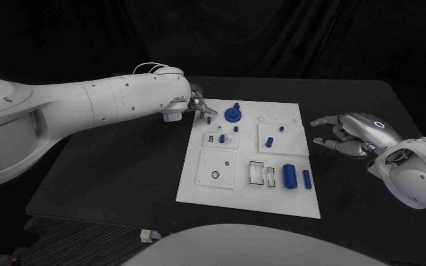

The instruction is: Assemble the parts on the task board

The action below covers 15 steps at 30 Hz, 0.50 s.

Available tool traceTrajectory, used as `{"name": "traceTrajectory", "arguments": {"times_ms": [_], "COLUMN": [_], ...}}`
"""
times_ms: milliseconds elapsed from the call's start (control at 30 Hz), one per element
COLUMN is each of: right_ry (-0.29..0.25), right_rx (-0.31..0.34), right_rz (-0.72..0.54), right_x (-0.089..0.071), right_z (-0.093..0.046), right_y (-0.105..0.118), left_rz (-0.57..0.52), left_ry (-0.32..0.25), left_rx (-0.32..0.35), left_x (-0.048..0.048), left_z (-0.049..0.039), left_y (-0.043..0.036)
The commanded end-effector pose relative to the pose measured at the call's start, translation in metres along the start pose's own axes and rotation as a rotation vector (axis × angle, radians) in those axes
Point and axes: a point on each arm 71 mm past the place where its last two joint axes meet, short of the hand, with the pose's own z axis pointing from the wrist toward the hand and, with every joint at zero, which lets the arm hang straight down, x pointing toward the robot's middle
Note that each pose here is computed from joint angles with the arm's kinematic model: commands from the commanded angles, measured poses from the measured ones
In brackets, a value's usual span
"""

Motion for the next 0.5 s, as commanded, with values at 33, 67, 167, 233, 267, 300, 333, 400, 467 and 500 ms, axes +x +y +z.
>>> {"name": "traceTrajectory", "arguments": {"times_ms": [33,67,167,233,267,300,333,400,467,500], "right_ry": [-0.008,-0.007,-0.006,-0.004,-0.004,-0.003,-0.003,-0.002,-0.002,-0.002], "right_rx": [0.001,0.001,0.002,0.002,0.002,0.002,0.002,0.002,0.002,0.002], "right_rz": [-0.003,-0.003,-0.003,-0.003,-0.003,-0.003,-0.003,-0.003,-0.003,-0.003], "right_x": [0.0002,0.0003,0.0005,0.0007,0.0008,0.0009,0.0009,0.001,0.001,0.001], "right_z": [-0.0009,-0.0008,-0.0005,-0.0002,0.0,0.0,0.0001,0.0002,0.0002,0.0001], "right_y": [-0.0001,-0.0001,-0.0001,0.0,0.0001,0.0002,0.0003,0.0004,0.0005,0.0005], "left_rz": [0.01,0.011,0.012,0.013,0.014,0.014,0.015,0.016,0.017,0.017], "left_ry": [0.017,0.019,0.022,0.024,0.025,0.026,0.027,0.028,0.03,0.031], "left_rx": [0.02,0.021,0.022,0.024,0.025,0.025,0.026,0.027,0.028,0.029], "left_x": [0.0025,0.0027,0.0032,0.0035,0.0037,0.0038,0.004,0.0042,0.0045,0.0047], "left_z": [0.0006,0.0007,0.0009,0.001,0.001,0.0011,0.0012,0.0013,0.0015,0.0016], "left_y": [-0.0022,-0.0023,-0.0026,-0.0029,-0.0031,-0.0032,-0.0034,-0.0038,-0.0042,-0.0046]}}
